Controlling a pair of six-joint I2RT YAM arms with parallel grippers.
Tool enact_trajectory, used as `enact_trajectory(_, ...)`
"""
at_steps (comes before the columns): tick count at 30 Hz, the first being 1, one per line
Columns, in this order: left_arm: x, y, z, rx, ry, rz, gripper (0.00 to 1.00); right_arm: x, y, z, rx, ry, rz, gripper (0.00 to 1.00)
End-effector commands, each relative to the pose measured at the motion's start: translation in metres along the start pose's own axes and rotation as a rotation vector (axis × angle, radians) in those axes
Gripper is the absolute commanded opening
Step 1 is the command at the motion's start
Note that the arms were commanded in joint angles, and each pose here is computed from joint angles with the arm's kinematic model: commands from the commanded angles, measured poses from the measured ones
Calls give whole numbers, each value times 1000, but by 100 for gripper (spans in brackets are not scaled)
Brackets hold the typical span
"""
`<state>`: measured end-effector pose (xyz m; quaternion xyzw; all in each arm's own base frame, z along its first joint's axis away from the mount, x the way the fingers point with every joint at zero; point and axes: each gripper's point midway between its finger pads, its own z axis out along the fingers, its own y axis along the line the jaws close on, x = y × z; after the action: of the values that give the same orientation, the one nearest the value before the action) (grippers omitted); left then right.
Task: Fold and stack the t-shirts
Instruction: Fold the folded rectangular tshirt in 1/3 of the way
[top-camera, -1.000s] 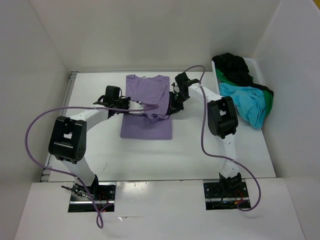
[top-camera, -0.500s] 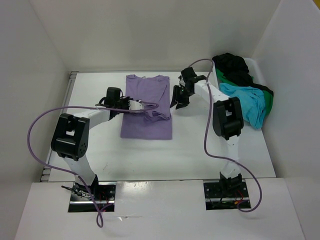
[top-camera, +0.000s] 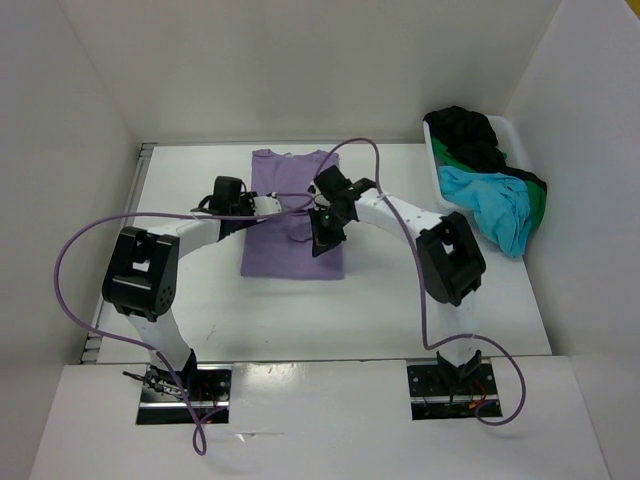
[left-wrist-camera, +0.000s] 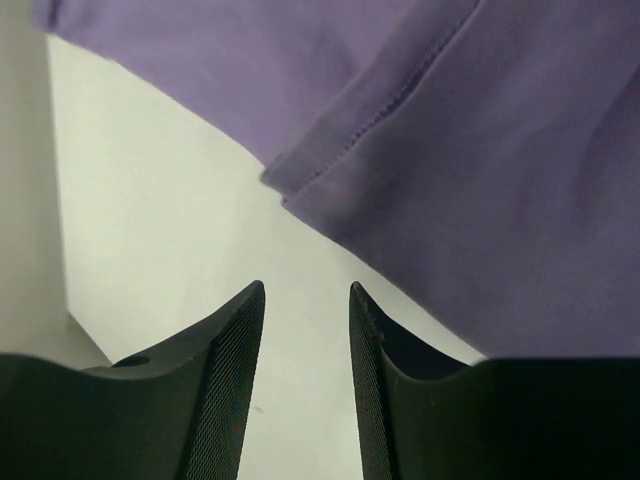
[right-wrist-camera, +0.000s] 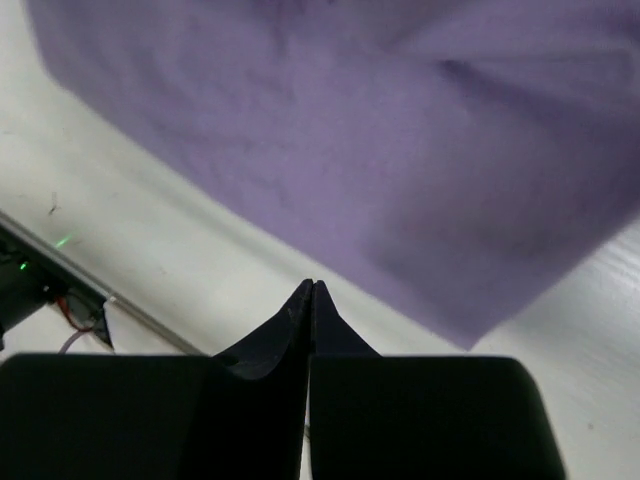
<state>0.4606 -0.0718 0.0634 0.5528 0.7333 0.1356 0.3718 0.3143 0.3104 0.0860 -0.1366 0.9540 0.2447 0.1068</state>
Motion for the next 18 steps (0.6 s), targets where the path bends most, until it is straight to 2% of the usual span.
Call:
enact_trajectory(1,7,-10,-11,13,46,-97,47,-23,-15,20,20,-21,30,0)
enact_trajectory(4,7,-8,-16,2,50,-150,47,-44,-22,36,40,-40,26,0)
enact_trajectory(7,1,-4,-23,-6,46,-210,51,-67,-40,45,59,-68,55,0)
enact_trajectory(12,-12,8,-33,-3,11,-324,54,-110,-52,46,92,-149,64,0)
enact_trajectory(15,-23,7,-37,35,-13,-391,60,-126,-67,48,125,-165,86,0)
enact_trajectory(18,-31,1,-45,123,-44,-474,66,-143,-69,31,115,-202,85,2)
